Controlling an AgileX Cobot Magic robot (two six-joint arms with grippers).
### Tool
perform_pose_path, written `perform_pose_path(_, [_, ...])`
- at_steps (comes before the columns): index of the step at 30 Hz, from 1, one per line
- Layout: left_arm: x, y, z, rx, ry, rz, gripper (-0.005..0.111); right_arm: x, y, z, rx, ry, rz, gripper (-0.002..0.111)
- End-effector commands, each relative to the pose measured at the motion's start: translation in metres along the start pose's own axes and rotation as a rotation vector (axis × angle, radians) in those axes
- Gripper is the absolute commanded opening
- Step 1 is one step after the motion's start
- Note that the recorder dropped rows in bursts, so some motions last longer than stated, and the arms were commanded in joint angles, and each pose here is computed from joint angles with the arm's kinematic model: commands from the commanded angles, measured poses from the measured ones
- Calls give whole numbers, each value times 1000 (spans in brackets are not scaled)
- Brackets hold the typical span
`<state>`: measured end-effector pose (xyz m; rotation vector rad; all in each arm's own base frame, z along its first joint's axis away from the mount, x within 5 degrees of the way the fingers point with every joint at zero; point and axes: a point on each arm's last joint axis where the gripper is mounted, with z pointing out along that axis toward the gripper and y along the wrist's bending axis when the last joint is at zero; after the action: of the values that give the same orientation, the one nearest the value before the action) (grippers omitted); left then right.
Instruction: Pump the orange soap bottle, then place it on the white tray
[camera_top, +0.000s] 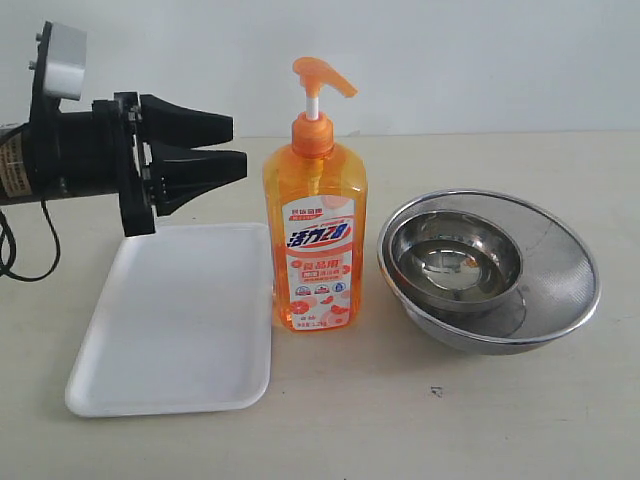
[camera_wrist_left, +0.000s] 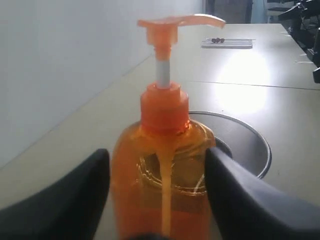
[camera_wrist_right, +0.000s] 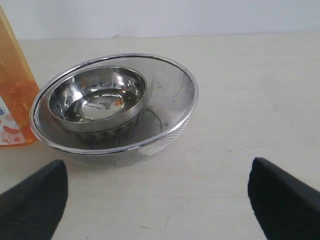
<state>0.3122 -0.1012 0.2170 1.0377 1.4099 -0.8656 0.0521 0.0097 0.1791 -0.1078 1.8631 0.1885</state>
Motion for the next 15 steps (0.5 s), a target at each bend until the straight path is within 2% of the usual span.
perform_pose_path(1, [-8,3,6,11,-25,8,61,-1,0,0,5,-12,0,87])
perform_pose_path(7, [-21,-4,24,85,-36,70,61,-1,0,0,5,-12,0,87])
perform_pose_path(12, [-20,2,28,73,-48,63,61,-1,0,0,5,-12,0,87])
perform_pose_path(15, [-18,8,31,71,-50,46,65,-1,0,0,5,-12,0,87])
